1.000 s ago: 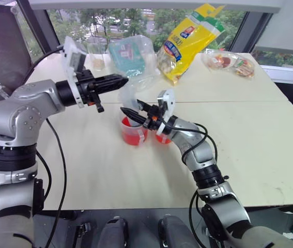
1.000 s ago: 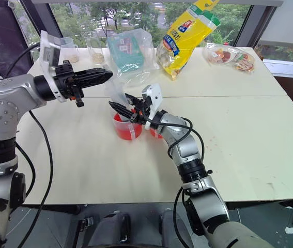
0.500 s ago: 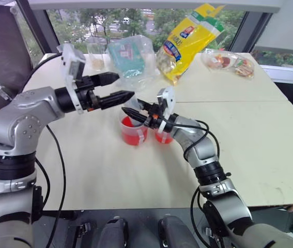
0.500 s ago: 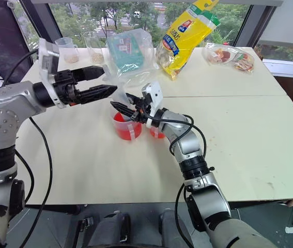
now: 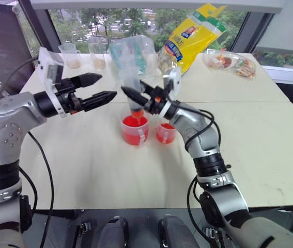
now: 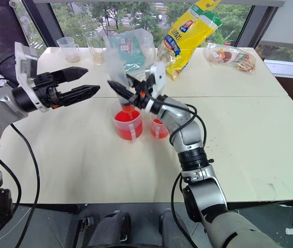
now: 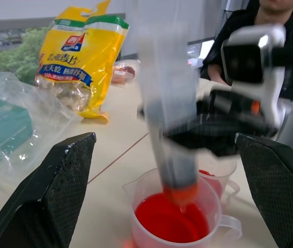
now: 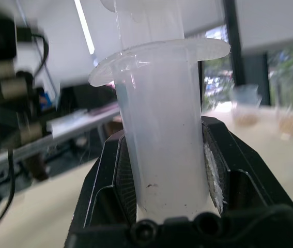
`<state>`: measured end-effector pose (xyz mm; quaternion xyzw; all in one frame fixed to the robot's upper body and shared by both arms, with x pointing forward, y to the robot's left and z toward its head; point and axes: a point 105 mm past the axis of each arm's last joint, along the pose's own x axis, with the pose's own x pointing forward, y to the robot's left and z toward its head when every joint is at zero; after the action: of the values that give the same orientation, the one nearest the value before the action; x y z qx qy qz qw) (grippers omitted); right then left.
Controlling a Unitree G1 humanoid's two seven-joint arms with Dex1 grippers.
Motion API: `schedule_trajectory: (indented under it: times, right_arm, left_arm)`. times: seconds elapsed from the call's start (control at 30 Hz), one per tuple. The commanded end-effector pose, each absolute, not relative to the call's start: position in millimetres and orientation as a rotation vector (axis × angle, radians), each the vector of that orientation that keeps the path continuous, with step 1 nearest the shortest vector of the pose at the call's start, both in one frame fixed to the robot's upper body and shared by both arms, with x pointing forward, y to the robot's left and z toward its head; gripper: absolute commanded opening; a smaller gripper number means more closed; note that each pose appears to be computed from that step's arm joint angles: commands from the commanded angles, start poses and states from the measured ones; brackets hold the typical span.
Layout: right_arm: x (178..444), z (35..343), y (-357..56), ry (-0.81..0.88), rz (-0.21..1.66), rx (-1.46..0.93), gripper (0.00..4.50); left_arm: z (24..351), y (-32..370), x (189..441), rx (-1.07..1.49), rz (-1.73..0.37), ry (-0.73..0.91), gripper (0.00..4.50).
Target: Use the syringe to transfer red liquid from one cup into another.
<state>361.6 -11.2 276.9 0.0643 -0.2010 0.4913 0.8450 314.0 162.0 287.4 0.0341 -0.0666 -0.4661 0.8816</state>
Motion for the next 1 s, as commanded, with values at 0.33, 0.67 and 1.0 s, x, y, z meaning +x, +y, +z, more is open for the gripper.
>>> schedule_trajectory:
  times: [0.33, 0.67, 1.0]
  right_arm:
    - [345, 305, -67, -0.538, 0.875, 0.096, 1.37]
    - [344, 267, -66, -0.453, 0.852, 0.067, 1.37]
    - [343, 259, -71, -0.444, 0.824, 0.052, 1.37]
  left_arm:
    - [317, 143, 326, 0.099, -1.048, -0.246, 4.45]
    - [336, 104, 353, 0.091, -1.157, -0.321, 4.45]
    - [351, 76, 378, 0.072, -1.218, -0.363, 4.45]
